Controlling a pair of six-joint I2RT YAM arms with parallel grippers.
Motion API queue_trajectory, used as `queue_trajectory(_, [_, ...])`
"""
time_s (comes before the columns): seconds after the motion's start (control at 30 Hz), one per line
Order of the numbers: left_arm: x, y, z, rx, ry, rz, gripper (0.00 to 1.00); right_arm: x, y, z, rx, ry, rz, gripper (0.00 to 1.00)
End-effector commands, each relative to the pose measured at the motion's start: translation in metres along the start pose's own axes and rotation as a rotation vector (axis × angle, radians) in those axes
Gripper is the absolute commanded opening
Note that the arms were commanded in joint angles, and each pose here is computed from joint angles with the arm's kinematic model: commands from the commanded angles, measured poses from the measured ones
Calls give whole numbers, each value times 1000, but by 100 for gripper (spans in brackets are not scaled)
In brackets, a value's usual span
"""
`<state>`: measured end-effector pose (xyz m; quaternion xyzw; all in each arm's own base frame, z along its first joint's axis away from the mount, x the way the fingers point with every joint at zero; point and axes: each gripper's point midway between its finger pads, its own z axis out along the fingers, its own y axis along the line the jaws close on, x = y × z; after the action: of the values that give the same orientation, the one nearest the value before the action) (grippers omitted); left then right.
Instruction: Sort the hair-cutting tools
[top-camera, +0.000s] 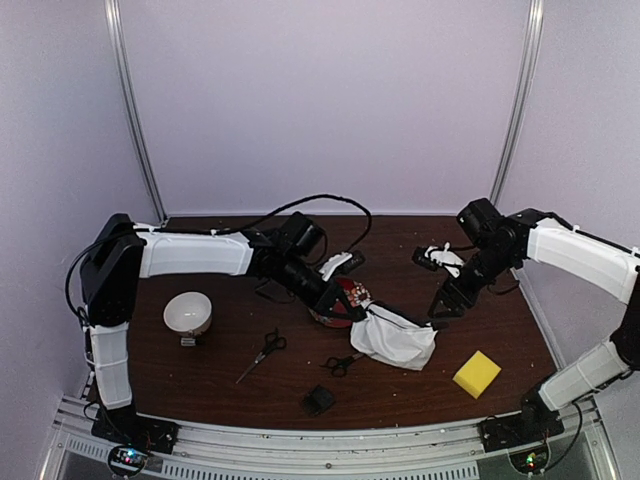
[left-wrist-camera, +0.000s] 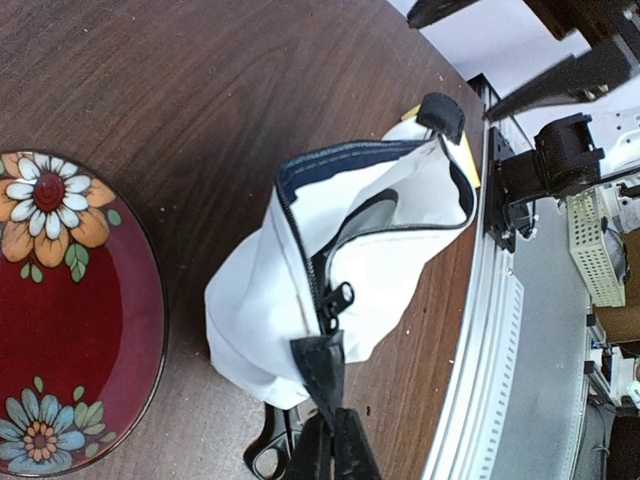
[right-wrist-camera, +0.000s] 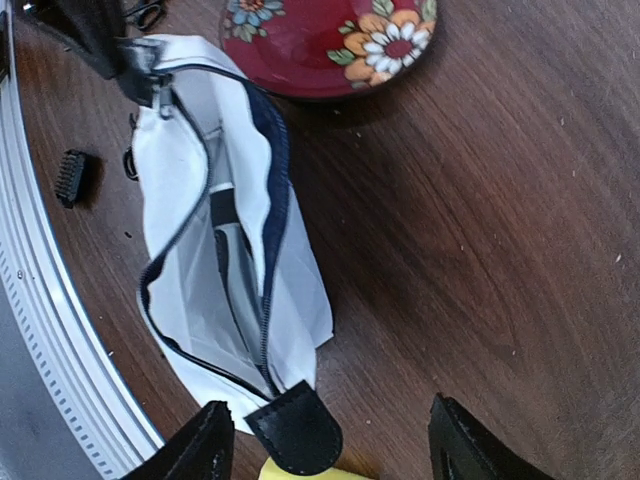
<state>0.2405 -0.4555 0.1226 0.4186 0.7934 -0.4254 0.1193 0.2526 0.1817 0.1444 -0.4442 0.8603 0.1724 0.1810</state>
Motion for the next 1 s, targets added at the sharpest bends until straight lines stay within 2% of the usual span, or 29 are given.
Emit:
queue_trajectory(0.0, [-10, -19, -10, -19, -15, 108, 0, 26, -7, 9, -77, 83, 171, 69])
queue_trajectory(0.2, [-9, -17, -9, -46, -12, 116, 0, 46, 12, 19, -282, 189, 236, 72])
queue_trajectory(0.33, [-9, -16, -9, -54, -12, 116, 0, 44, 28, 17, -424, 201, 269, 67])
queue_trajectory(0.5, [-9, -17, -10, -58, -11, 115, 0, 45, 38, 12, -522, 217, 305, 48])
queue_trajectory(0.6, [-10, -17, -11, -64, -15, 117, 0, 48, 39, 10, -535, 228, 316, 28])
queue_trajectory(0.67, [-11, -17, -10, -68, -16, 117, 0, 51, 36, 10, -528, 236, 331, 11])
queue_trajectory(0.7, [-12, -16, -10, -72, -16, 114, 0, 53, 34, 10, -520, 242, 340, 7])
queue_trajectory(0.8, [-14, -19, -11, -76, -7, 114, 0, 58, 23, 8, -483, 239, 363, 2])
queue_trajectory(0.97, [-8, -35, -4, -25, 58, 137, 0, 60, -3, 2, -380, 189, 405, 0])
